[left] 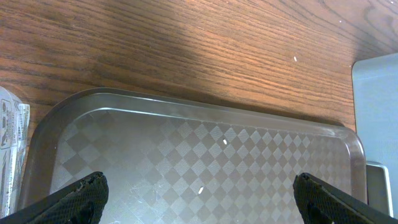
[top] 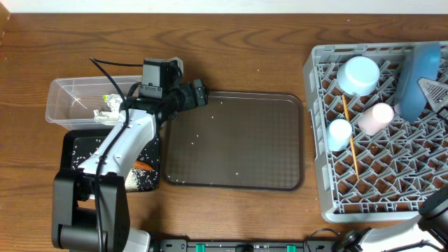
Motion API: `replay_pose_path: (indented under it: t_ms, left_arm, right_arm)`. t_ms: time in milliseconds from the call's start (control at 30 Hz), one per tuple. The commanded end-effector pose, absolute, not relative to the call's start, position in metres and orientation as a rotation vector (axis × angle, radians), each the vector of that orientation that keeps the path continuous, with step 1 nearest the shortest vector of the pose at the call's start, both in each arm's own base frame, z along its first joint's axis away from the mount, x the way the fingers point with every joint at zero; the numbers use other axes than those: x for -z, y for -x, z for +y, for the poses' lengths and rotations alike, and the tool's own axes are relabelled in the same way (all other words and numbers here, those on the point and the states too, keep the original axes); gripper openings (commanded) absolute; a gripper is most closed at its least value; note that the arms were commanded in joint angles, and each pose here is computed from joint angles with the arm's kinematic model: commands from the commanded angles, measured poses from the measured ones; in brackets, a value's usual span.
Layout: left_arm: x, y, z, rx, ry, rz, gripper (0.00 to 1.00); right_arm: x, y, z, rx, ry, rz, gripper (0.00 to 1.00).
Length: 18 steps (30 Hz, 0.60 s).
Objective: Sort waste into correct bins and load items into the dishwasher rack
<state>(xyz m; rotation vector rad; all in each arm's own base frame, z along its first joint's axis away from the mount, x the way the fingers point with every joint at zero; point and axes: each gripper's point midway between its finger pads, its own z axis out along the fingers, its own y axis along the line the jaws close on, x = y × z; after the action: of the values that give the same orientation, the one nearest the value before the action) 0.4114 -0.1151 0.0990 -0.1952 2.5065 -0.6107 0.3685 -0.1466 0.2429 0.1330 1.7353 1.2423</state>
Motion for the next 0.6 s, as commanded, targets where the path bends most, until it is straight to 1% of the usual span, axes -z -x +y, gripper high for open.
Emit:
replay_pose_path:
  t_ms: [0, 200, 300, 433, 467, 500, 533, 567]
  left_arm:
    - [-0.098, -0.410, -0.114, 0.600, 0.200, 2.508, 0.98]
    - [-0.098, -0.411, -0.114, 0.601, 0.200, 2.508, 0.98]
    - [-0.098, -0.410, -0.114, 0.600, 0.200, 2.508, 0.98]
    - [-0.098, -0.410, -0.114, 0.600, 0.200, 2.508, 0.98]
    - [-0.098, -0.411, -0.114, 0.601, 0.200, 2.508, 0.98]
    - [-0.098, -0.411, -0.114, 0.601, 0.200, 2.508, 0.98]
    - [-0.098, -0.411, -0.114, 0.601, 0.200, 2.508, 0.98]
    - [-0.098, -0.411, -0.114, 0.601, 0.200, 2.508, 0.98]
  right_arm:
    - [-0.217, -0.354, -0.189, -1.265, -0.333, 1.707, 0.01]
    - [-0.215, -0.329, -0.225, -1.265, -0.520, 1.661, 0.02]
    - [-0.213, -0.319, -0.233, -1.276, -0.596, 1.643, 0.02]
    - [-0.195, -0.306, -0.243, -1.248, -0.740, 1.695, 0.02]
    - [-0.190, -0.302, -0.246, -1.241, -0.790, 1.710, 0.03]
    - [-0.185, -0.299, -0.249, -1.239, -0.837, 1.720, 0.06]
    - [-0.181, -0.296, -0.253, -1.238, -0.883, 1.725, 0.11]
    - [-0.179, -0.293, -0.256, -1.235, -0.916, 1.728, 0.18]
